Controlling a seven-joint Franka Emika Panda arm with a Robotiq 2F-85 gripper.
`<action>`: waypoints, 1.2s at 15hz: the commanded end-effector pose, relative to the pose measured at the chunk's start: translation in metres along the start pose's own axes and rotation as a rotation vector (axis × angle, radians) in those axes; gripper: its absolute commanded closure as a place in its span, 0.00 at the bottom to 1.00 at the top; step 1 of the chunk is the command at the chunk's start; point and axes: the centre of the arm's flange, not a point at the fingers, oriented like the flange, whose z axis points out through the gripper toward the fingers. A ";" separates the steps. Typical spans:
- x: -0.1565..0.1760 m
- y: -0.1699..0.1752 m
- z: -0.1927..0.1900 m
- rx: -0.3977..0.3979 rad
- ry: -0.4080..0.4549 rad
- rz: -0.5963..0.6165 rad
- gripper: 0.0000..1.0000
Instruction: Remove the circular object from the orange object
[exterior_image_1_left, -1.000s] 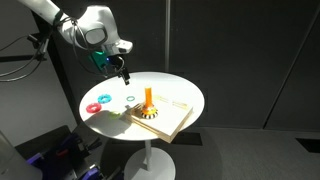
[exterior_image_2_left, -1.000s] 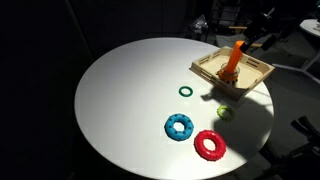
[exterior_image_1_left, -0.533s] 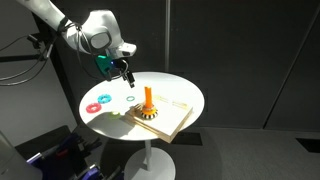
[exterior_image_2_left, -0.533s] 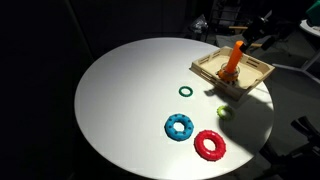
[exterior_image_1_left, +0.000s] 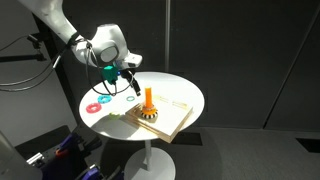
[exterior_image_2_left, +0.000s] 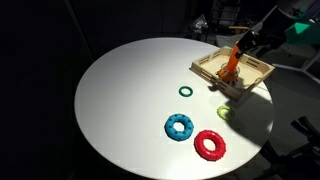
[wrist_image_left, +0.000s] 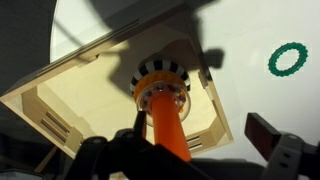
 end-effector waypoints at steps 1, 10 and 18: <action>0.006 0.002 0.019 -0.032 0.039 0.022 0.00; 0.010 0.015 0.058 -0.088 0.076 0.052 0.00; 0.008 0.004 0.086 -0.093 0.071 0.062 0.00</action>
